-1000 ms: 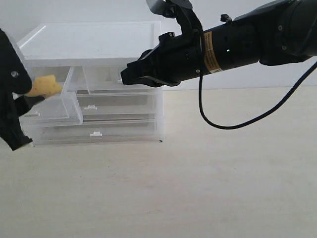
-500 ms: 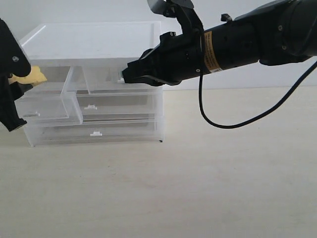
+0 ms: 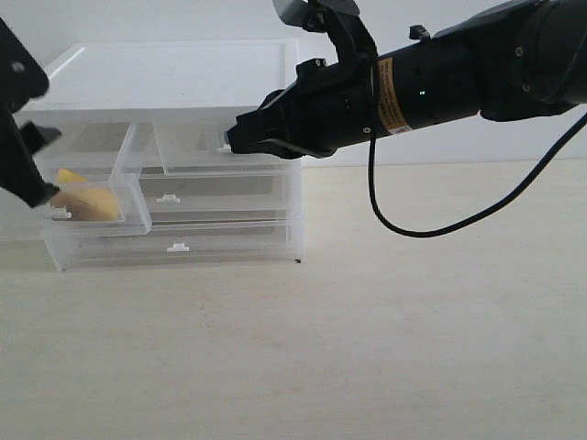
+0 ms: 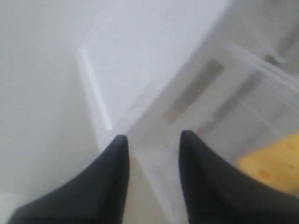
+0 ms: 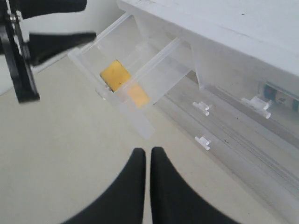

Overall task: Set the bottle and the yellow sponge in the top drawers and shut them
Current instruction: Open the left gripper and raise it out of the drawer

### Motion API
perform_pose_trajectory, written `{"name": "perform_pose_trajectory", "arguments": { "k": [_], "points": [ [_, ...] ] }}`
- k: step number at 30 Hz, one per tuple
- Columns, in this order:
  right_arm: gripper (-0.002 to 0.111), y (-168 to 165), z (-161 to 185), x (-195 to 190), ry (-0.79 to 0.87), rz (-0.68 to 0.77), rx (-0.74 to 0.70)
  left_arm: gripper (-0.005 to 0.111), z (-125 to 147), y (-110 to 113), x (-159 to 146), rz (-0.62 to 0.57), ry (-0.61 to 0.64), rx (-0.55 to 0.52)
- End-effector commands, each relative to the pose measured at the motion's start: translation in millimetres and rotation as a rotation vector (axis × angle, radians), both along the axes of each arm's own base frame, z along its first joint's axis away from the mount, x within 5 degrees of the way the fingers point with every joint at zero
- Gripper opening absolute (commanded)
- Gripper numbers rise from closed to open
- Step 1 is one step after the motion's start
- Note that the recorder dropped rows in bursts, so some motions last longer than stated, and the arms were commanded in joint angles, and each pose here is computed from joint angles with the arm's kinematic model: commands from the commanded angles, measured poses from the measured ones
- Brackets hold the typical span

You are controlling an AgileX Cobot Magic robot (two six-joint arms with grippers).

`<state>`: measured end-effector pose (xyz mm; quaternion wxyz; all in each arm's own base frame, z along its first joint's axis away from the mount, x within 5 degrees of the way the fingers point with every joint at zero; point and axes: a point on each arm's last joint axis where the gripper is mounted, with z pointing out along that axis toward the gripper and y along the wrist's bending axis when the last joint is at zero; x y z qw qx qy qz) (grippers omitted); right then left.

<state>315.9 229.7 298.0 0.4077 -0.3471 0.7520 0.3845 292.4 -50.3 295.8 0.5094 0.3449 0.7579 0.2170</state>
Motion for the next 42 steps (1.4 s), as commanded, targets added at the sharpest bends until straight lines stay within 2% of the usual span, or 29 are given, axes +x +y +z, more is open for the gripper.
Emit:
{"name": "perform_pose_trajectory", "arguments": {
  "k": [1, 2, 3, 4, 5, 7, 9, 12, 14, 18, 21, 28, 34, 37, 40, 42],
  "points": [
    [0.000, -2, 3, -2, -0.009, 0.007, 0.004, 0.019, 29, 63, 14, 0.463, -0.147, -0.512],
    [0.000, -2, 3, -2, -0.009, 0.009, 0.005, 0.019, 30, 73, 16, 0.496, -0.162, -0.570],
    [0.000, -2, 3, -2, -0.009, 0.007, 0.004, 0.019, 28, 94, 22, 0.524, -0.166, -0.686],
    [0.000, -2, 3, -1, -0.011, 0.003, 0.003, 0.019, 25, 104, 26, 0.537, -0.159, -0.719],
    [0.000, -2, 3, -1, -0.013, -0.004, 0.002, 0.017, 19, 117, 38, 0.548, -0.138, -0.798],
    [0.000, -3, 3, 1, -0.018, -0.020, -0.002, 0.008, 0, 131, 60, 0.522, -0.063, -0.828],
    [0.000, -3, 3, 2, -0.021, -0.028, -0.004, 0.004, -13, 133, 84, 0.425, 0.010, -0.881],
    [0.000, -4, 2, 3, -0.029, -0.041, -0.009, 0.004, -33, 121, 119, 0.257, 0.125, -0.971],
    [0.000, -5, 2, 5, -0.040, -0.064, -0.016, 0.004, -38, 112, 129, 0.209, 0.157, -0.961],
    [0.000, -5, 2, 5, -0.041, -0.069, -0.017, 0.004, -36, 92, 136, 0.130, 0.192, -0.970],
    [0.000, -5, 2, 5, -0.039, -0.063, -0.016, 0.004, -30, 67, 141, 0.061, 0.216, -0.919],
    [0.000, -3, 3, 0, -0.022, -0.015, -0.003, 0.004, -16, 35, 150, 0.019, 0.181, -0.917],
    [0.000, -8, 0, 9, -0.043, -0.127, -0.030, 0.004, -36, 27, 166, 0.006, 0.231, -0.953],
    [0.000, -10, -7, 10, -0.049, -0.138, -0.052, 0.004, -40, 23, 173, -0.035, 0.251, -0.965],
    [0.000, -14, -13, 12, -0.063, -0.188, -0.083, 0.004, -30, 24, 171, -0.034, 0.222, -0.954],
    [0.000, -17, -16, 13, -0.060, -0.197, -0.092, 0.004, -15, 33, 166, -0.013, 0.182, -0.931]
  ]
}}
